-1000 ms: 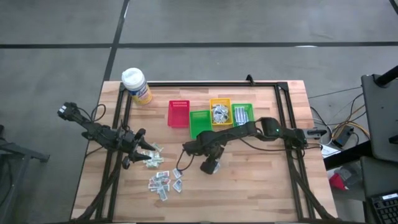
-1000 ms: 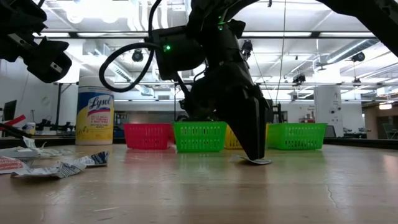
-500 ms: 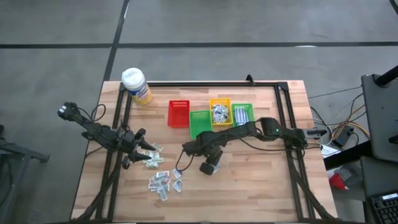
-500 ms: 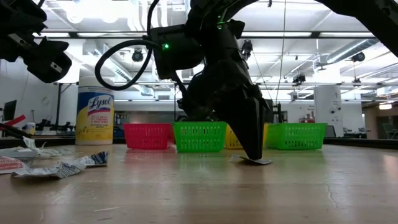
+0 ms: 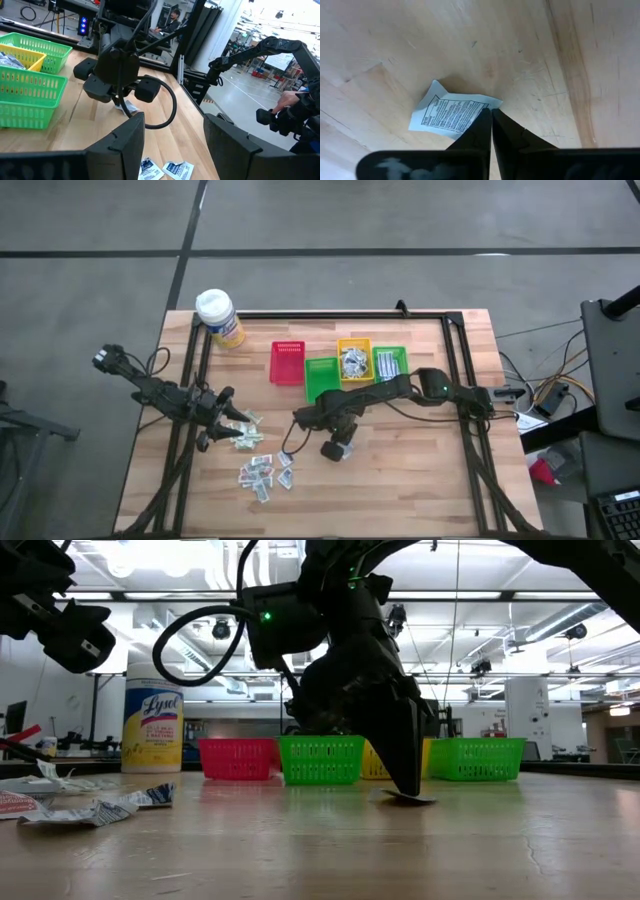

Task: Pick & Place First Aid Supplies
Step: Put the alcohol pad into the yellow basket

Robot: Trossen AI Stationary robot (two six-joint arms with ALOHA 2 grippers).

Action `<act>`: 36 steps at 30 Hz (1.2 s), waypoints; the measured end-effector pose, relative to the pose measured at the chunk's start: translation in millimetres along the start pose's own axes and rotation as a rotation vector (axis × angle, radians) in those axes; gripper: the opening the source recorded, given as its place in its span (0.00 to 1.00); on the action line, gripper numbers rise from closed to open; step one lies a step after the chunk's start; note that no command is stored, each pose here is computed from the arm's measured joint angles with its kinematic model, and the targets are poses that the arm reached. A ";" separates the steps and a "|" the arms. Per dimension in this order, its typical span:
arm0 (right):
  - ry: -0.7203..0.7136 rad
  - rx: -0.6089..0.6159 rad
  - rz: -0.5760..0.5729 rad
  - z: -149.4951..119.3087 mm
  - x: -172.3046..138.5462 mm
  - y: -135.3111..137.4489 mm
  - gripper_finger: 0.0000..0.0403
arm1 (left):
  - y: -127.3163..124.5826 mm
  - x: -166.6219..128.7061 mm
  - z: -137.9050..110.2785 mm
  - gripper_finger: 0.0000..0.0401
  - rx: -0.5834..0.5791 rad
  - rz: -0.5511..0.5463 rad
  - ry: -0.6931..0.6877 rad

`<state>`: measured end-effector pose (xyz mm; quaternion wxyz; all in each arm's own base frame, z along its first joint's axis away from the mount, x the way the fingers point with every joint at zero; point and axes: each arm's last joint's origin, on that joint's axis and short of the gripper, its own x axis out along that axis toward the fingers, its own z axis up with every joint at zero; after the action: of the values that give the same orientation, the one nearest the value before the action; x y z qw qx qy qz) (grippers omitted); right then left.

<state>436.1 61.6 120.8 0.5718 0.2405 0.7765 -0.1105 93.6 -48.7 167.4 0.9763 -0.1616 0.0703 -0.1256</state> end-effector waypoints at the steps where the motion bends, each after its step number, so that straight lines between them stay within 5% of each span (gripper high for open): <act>1: -0.002 0.000 -0.003 0.1 0.0 -0.1 0.02 | 0.0 0.0 0.0 0.49 0.000 0.000 0.000; 24: -0.172 0.021 -0.236 9.7 -23.9 -9.7 0.02 | 0.0 0.0 0.0 0.49 0.027 0.001 0.000; 36: -0.144 -0.020 -0.212 7.1 -29.8 -6.8 0.03 | 0.0 0.0 0.0 0.49 0.027 0.001 0.000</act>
<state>445.5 45.2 145.9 0.6136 0.1427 0.7555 -0.1797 93.7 -48.7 167.4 0.9784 -0.1485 0.0686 -0.1261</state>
